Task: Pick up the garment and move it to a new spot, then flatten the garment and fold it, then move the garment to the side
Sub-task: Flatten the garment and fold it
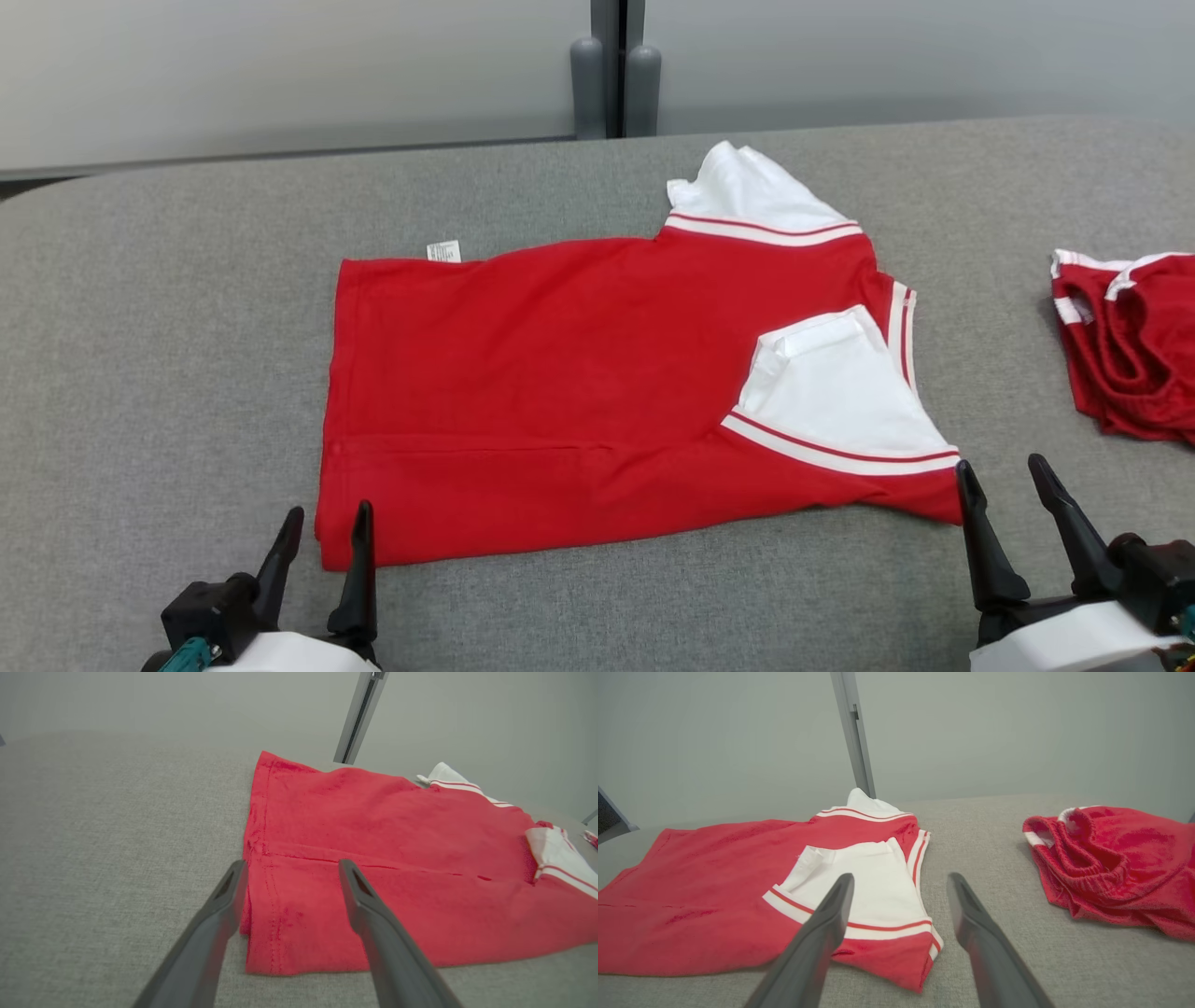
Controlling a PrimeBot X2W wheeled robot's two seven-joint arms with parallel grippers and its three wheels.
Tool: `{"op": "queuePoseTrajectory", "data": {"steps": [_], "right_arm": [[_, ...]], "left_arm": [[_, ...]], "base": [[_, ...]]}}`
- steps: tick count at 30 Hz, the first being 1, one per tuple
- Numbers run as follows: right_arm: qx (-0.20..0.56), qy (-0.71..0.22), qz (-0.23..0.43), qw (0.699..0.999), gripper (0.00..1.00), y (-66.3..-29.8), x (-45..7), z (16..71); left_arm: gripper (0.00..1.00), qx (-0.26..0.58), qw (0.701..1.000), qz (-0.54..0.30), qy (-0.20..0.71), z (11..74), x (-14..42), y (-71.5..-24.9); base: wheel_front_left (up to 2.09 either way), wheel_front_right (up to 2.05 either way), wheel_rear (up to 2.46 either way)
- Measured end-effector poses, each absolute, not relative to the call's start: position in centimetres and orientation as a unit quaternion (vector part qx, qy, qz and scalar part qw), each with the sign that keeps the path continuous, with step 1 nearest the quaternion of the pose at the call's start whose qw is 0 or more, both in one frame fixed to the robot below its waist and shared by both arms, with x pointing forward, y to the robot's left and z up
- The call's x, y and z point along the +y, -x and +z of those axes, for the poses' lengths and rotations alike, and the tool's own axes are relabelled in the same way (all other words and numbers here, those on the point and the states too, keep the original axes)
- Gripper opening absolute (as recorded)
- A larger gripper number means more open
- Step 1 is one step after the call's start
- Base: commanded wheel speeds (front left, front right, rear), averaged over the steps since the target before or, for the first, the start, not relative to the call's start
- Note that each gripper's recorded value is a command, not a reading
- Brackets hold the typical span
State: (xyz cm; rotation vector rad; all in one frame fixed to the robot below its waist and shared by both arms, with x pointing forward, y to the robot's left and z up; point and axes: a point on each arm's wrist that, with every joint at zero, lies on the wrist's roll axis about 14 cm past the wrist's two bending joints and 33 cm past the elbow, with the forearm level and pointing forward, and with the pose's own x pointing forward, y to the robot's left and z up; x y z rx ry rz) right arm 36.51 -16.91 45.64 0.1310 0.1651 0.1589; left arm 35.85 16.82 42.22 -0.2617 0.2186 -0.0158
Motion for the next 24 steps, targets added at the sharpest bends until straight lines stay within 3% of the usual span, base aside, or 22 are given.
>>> {"op": "queuePoseTrajectory", "data": {"steps": [6, 12, 13, 14, 15, 16, 24], "right_arm": [[0.17, -0.081, 0.067, 0.98, 1.0, -37.2, -17.1, 39.6], [0.207, -0.104, 0.073, 0.97, 1.0, -37.9, -15.8, 37.0], [0.212, -0.106, 0.075, 0.968, 1.0, -37.9, -15.5, 36.6], [0.215, -0.108, 0.077, 0.967, 0.85, -38.0, -15.3, 36.4], [0.218, -0.115, 0.077, 0.966, 0.42, -38.2, -15.2, 36.3], [0.216, -0.118, 0.08, 0.966, 0.0, -38.4, -14.9, 36.3], [0.196, -0.127, 0.091, 0.968, 0.0, -38.5, -14.3, 37.2]], "left_arm": [[1.0, 0.194, 0.97, 0.013, 0.147, 37.1, 17.4, -35.5], [1.0, 0.22, 0.962, 0.016, 0.16, 35.7, 17.5, -35.9], [0.79, 0.221, 0.961, 0.015, 0.163, 35.7, 17.5, -36.0], [0.1, 0.224, 0.961, 0.013, 0.163, 35.6, 17.4, -36.0], [0.0, 0.228, 0.96, 0.011, 0.163, 35.6, 17.4, -36.0], [0.0, 0.229, 0.959, 0.012, 0.165, 35.5, 17.4, -35.9], [0.0, 0.21, 0.962, 0.008, 0.172, 37.1, 17.4, -36.1]], "base": [[0.0, 0.0, 0.0], [0.0, 0.0, 0.0], [0.0, 0.0, 0.0], [0.0, 0.0, 0.0], [0.0, 0.0, 0.0], [0.0, 0.0, 0.0], [0.0, 0.0, 0.0]]}}
